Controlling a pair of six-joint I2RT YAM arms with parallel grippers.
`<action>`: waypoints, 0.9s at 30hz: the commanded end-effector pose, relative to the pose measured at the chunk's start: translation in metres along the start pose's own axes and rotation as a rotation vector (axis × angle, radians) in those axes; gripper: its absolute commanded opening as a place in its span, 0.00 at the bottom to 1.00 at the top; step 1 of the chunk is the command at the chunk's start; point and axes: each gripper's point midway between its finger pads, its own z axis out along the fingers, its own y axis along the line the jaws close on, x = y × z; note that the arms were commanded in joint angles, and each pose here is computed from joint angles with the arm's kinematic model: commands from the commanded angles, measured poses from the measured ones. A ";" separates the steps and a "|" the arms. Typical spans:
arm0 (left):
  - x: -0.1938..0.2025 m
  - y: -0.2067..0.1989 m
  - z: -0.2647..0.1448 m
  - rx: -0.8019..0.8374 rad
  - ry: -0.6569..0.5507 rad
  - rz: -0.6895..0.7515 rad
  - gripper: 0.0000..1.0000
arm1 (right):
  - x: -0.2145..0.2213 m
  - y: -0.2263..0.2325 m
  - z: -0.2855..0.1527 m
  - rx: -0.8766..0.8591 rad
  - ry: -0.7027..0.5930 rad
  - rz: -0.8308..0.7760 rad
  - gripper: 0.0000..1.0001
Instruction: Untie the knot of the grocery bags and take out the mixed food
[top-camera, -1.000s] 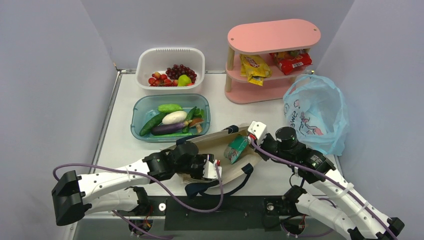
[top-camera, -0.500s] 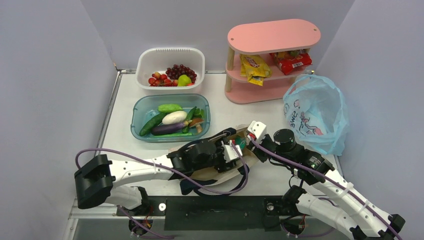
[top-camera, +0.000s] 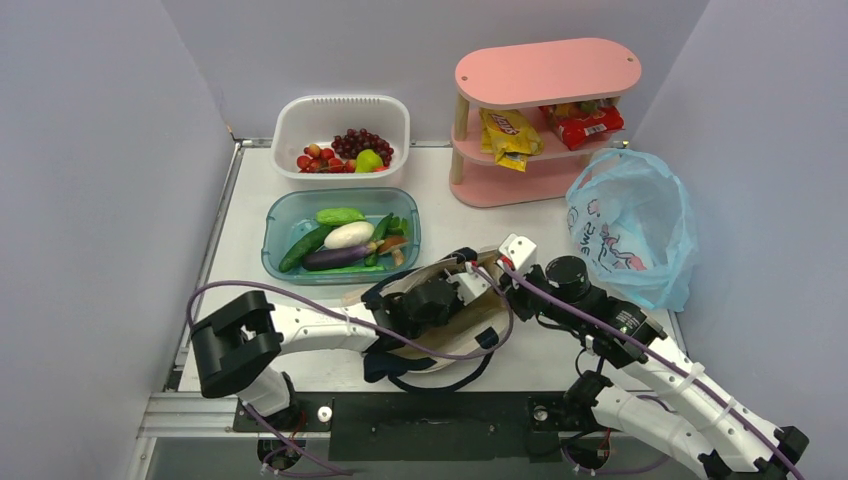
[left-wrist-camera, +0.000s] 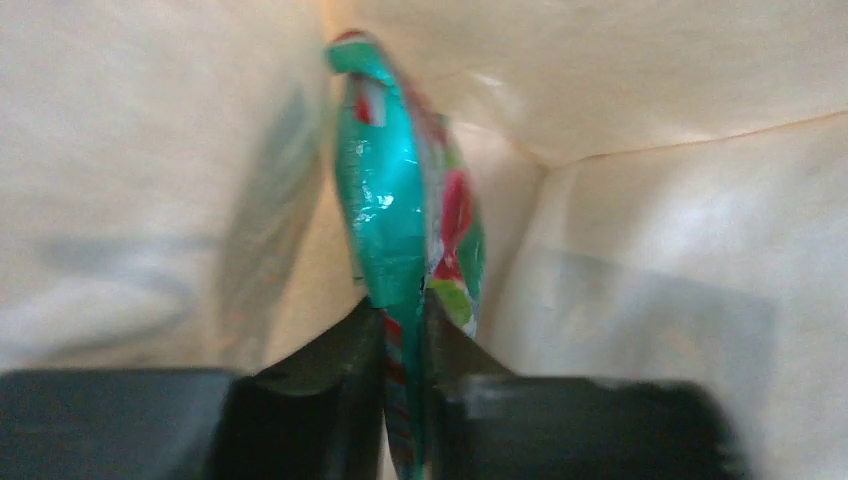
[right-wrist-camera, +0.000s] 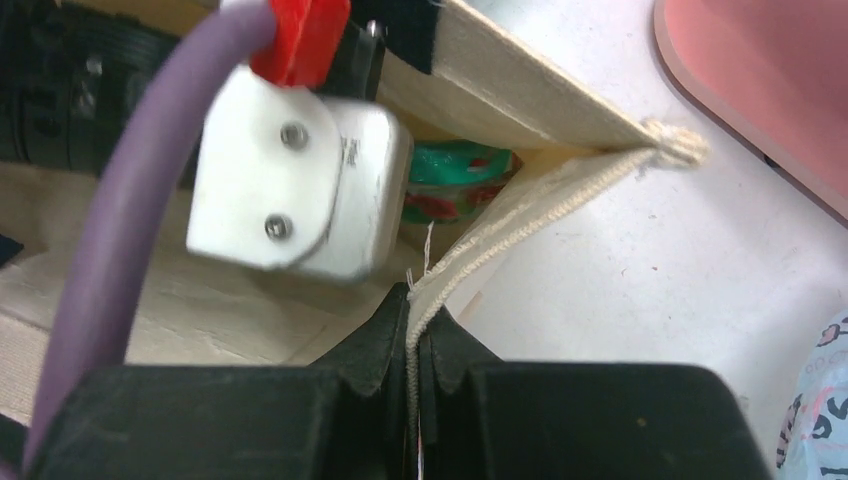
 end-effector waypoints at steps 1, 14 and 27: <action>-0.043 0.037 -0.018 -0.014 -0.125 -0.097 0.01 | -0.029 -0.008 -0.003 0.039 -0.100 0.032 0.00; -0.121 0.014 -0.130 0.566 -0.298 -0.018 0.00 | -0.100 -0.038 -0.013 0.085 -0.214 0.250 0.49; -0.221 0.108 -0.176 0.703 -0.432 -0.225 0.00 | -0.160 -0.012 -0.095 -0.043 -0.379 -0.033 0.76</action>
